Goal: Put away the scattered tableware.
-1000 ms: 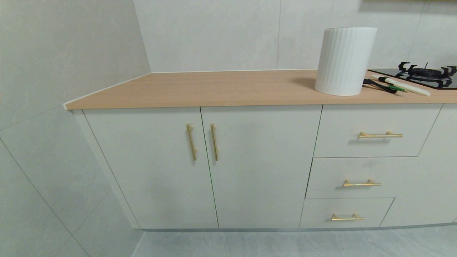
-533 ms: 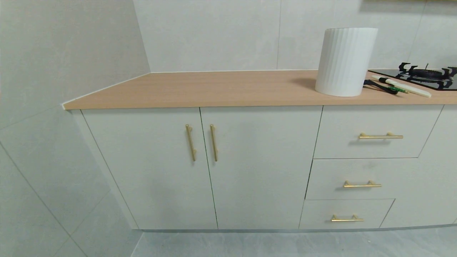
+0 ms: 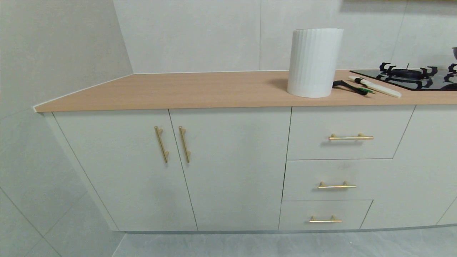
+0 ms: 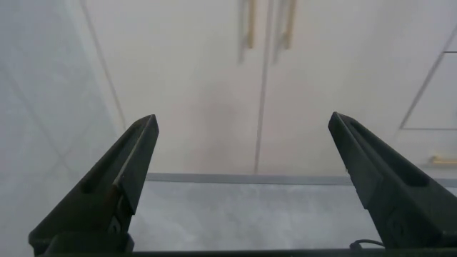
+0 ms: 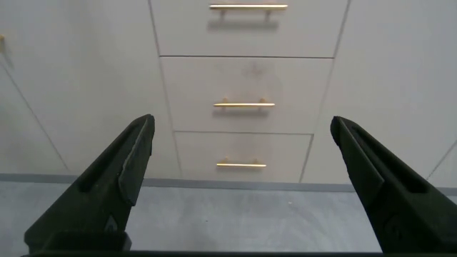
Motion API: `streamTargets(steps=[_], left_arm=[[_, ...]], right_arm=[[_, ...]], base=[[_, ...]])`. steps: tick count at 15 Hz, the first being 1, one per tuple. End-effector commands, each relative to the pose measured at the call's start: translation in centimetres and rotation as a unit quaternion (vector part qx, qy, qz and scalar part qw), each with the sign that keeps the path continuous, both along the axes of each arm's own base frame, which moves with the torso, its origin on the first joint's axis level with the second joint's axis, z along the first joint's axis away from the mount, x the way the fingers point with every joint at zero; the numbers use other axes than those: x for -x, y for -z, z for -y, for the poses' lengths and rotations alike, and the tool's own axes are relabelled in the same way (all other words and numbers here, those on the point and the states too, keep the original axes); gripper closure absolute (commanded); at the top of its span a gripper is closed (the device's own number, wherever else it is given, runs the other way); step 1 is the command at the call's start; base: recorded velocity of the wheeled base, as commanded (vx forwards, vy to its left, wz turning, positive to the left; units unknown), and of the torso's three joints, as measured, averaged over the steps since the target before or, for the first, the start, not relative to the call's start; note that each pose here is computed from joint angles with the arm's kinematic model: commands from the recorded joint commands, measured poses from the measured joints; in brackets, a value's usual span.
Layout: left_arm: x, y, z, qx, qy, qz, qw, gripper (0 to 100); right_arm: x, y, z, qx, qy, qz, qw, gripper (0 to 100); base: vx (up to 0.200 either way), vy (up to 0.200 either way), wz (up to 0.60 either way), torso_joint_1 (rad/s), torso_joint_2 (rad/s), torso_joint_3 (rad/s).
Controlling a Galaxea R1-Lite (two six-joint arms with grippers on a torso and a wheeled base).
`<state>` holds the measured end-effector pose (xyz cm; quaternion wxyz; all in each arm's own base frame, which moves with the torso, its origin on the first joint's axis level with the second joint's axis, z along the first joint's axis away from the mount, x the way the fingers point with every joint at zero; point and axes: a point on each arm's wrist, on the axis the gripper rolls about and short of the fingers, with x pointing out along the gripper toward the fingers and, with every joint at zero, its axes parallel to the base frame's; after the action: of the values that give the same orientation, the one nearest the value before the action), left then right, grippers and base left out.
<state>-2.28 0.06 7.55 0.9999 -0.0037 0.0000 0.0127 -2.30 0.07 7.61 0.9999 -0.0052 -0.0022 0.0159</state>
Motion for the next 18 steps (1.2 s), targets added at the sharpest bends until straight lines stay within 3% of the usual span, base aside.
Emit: streamTargets(steps=[1,5,18], left_arm=[[0.00,0.00,0.00,0.000,0.000,0.000,1.0000,0],[0.00,0.00,0.00,0.001,0.000,0.000,1.0000,0],[0.00,0.00,0.00,0.001,0.000,0.000,1.0000,0]], right_arm=[[-0.01,0.00,0.00,0.000,0.000,-0.001,1.000,0],[-0.01,0.00,0.00,0.000,0.000,-0.001,1.000,0],[-0.01,0.00,0.00,-0.002,0.000,-0.001,1.000,0]], base=[[0.000,-0.200,0.00,-0.002,0.00,0.002],[0.000,-0.200,0.00,0.001,0.00,0.005],[0.015,0.000,0.00,0.000,0.00,0.000]])
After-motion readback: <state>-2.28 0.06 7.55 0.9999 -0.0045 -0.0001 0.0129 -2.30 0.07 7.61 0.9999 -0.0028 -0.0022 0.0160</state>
